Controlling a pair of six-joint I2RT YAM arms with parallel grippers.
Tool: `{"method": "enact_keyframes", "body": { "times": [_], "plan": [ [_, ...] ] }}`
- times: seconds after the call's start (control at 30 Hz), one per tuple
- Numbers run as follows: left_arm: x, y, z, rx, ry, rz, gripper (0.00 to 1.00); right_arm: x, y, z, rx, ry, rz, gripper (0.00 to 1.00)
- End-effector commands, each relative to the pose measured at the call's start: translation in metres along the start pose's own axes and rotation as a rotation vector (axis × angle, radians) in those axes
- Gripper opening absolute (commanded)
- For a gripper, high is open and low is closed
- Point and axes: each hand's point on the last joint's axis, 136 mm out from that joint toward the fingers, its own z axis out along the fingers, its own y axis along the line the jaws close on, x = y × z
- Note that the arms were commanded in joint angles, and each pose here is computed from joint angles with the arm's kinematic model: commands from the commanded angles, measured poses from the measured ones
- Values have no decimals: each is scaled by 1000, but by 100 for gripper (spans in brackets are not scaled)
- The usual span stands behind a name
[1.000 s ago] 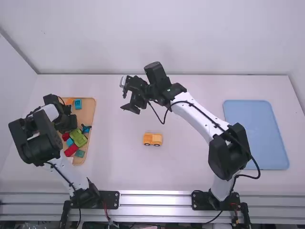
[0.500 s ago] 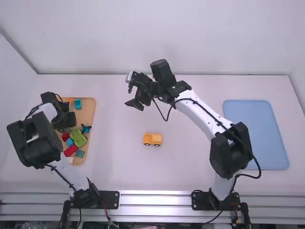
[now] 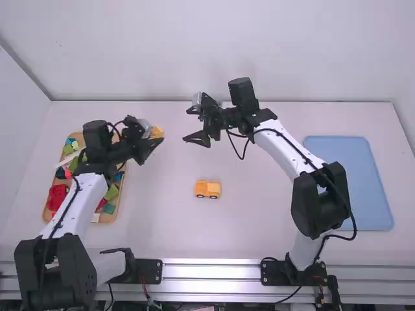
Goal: Assemble lego blocks to make yellow taxi
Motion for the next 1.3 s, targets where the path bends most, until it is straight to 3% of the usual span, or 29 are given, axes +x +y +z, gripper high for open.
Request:
{"method": "enact_keyframes", "body": {
  "times": [0.0,0.27,0.67,0.97,1.03,1.07,1.27],
  "plan": [
    [-23,-41,10,189,-107,13,8,-7,22,-8,-143,-102,14,100],
    [-44,-81,32,457,-264,51,7,-11,29,-34,-227,-198,25,83],
    [-49,-71,46,490,-323,-7,8,-8,38,-30,-257,-214,-6,67],
    [-47,-72,47,493,-317,-17,8,-6,26,-11,-176,-149,1,60],
    [-47,-72,47,493,-316,-18,8,-7,26,-11,-177,-150,0,59],
    [-47,-72,47,493,-317,-16,8,-6,26,-11,-175,-150,0,53],
    [-49,-71,46,489,-325,-4,8,-6,22,-18,-169,-158,4,50]
  ]
}}
